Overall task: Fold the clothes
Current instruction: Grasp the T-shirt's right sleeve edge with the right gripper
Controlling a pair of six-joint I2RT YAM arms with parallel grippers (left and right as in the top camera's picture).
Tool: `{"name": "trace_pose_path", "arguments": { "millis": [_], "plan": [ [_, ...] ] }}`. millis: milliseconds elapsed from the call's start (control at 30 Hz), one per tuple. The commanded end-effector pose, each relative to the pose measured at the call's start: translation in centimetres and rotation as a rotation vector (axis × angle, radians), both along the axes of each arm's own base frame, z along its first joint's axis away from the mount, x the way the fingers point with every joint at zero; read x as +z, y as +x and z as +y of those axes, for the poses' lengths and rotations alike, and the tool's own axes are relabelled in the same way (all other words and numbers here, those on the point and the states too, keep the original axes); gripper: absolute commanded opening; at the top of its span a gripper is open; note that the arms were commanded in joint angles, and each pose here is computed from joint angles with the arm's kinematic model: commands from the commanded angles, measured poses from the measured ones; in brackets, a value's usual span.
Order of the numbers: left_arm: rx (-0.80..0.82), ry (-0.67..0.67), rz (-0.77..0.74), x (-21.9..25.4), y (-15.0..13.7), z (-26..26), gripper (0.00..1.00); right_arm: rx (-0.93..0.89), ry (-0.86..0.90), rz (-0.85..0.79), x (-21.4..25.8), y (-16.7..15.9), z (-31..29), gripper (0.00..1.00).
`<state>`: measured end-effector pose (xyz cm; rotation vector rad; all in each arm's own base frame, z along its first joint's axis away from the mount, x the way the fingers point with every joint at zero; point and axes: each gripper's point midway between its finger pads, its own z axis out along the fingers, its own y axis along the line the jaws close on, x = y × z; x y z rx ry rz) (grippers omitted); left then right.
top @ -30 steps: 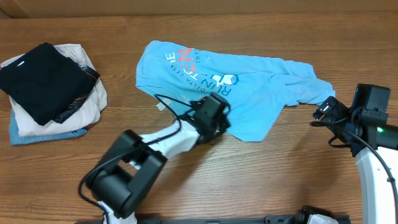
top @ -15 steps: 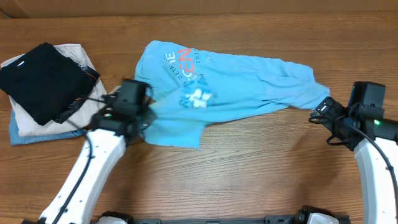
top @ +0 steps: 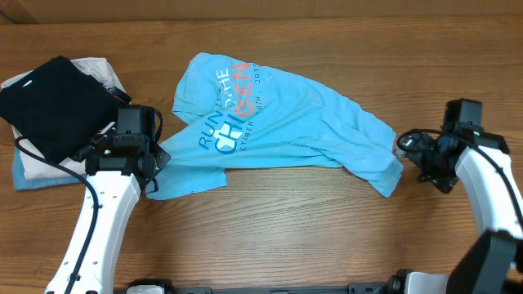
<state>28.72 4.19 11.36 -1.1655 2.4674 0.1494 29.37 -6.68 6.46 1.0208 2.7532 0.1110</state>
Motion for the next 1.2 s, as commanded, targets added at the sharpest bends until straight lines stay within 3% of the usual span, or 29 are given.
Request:
{"name": "trace_pose_path", "arguments": {
  "millis": [0,300,400,533,767,833,967,1033,1133,1167],
  "plan": [
    [-0.009,0.044,0.007,0.1,-0.1,0.7,0.04,0.115,0.113,-0.005,-1.4,1.2,2.2,0.99],
    [-0.014,0.041,0.008,0.1,-0.1,0.6,0.05,0.23,0.172,-0.004,-5.2,3.4,4.6,0.96],
    [-0.018,0.03,0.008,0.0,-0.1,0.4,0.04,0.257,0.168,-0.012,-5.9,4.1,5.3,0.78],
    [-0.019,0.027,0.008,0.0,-0.1,0.4,0.04,0.264,0.157,-0.04,-5.7,4.9,5.6,0.38],
    [-0.019,0.027,0.008,0.0,-0.1,0.4,0.04,0.226,0.103,-0.142,-1.1,7.8,4.3,0.24],
    [-0.019,0.028,0.007,0.0,-0.1,0.4,0.04,0.194,0.042,-0.212,1.8,9.6,3.1,0.23],
    [-0.019,0.028,0.0,0.1,0.1,0.4,0.04,0.195,-0.056,-0.407,7.6,14.3,1.6,0.11],
    [-0.019,0.028,-0.002,0.1,0.1,0.4,0.04,0.196,-0.076,-0.489,9.3,16.1,1.3,0.14],
    [-0.019,0.028,-0.004,0.1,0.2,0.4,0.04,0.197,-0.082,-0.511,9.2,16.9,1.2,0.86],
    [-0.019,0.028,-0.003,0.1,0.2,0.4,0.04,0.197,-0.075,-0.488,8.5,16.6,1.3,0.92]
  ]
}}
